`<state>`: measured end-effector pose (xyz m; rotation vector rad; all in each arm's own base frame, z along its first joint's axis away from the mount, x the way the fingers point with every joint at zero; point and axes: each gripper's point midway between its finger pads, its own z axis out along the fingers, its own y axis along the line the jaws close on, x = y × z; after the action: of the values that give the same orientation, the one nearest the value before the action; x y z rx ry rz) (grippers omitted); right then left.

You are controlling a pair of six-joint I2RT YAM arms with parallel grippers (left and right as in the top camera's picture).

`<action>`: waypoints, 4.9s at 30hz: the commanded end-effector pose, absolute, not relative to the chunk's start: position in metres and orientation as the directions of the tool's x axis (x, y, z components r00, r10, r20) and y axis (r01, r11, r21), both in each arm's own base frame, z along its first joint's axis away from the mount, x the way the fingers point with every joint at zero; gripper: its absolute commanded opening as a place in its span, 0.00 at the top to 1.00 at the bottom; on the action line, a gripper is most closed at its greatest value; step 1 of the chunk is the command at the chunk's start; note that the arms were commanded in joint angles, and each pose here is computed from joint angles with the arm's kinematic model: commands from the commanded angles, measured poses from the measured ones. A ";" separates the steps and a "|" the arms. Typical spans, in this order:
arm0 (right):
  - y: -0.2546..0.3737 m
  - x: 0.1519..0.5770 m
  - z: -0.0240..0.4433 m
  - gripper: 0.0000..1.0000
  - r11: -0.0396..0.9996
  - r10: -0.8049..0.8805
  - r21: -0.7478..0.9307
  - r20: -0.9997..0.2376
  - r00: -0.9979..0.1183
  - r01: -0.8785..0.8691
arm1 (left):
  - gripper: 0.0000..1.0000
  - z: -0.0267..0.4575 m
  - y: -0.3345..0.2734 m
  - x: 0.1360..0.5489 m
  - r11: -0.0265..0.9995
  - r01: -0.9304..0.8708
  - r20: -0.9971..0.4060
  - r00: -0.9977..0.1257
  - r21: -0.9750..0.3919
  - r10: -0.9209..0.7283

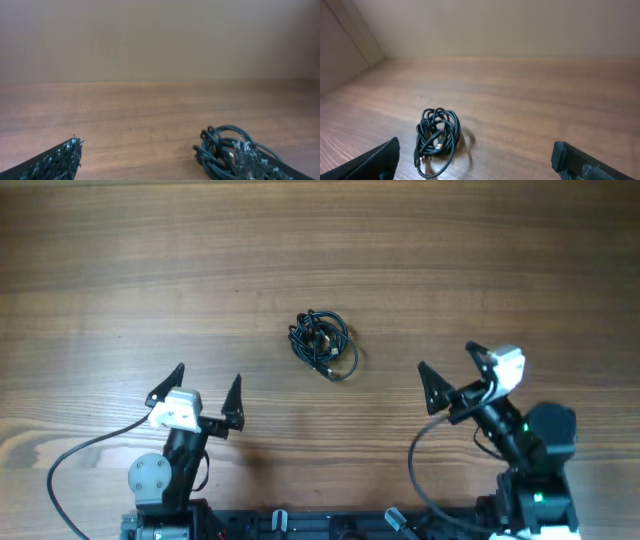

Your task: Untangle cables

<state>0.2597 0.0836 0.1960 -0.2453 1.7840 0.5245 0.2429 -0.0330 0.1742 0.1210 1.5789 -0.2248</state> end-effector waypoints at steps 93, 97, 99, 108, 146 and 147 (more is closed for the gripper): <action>0.093 0.321 0.270 0.00 0.840 0.125 0.473 -0.644 -0.755 -0.265 | 0.25 -0.005 -0.203 0.379 0.913 0.169 -0.220 -0.971 -0.371 0.090; 0.093 0.322 0.271 0.00 0.840 0.124 0.471 -0.648 -0.751 -0.268 | 0.50 -0.008 -0.207 0.377 0.918 0.177 -0.222 -0.970 -0.355 0.101; 0.094 0.322 0.271 0.00 0.840 0.124 0.471 -0.649 -0.750 -0.268 | 0.64 -0.006 -0.207 0.378 0.919 0.154 -0.218 -0.973 -0.362 0.077; 0.104 0.321 0.279 0.00 0.801 0.121 0.506 -0.660 -0.741 -0.319 | 0.85 0.118 -0.217 0.375 0.836 -0.015 -0.264 -0.946 -0.548 -0.190; 0.147 0.329 0.267 0.77 0.551 0.054 0.693 -0.586 -0.808 -0.466 | 0.96 0.245 -0.256 0.364 0.535 0.315 -0.444 -0.887 -0.784 -0.127; 0.147 0.329 0.268 0.82 0.551 0.058 0.693 -0.588 -0.807 -0.465 | 0.96 0.241 -0.252 0.366 0.559 0.297 -0.441 -0.887 -0.774 -0.140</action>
<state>0.3294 0.1441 0.2587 -0.3136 2.2554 1.1903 0.3641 -0.2565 0.2335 0.1578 2.3503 -1.3045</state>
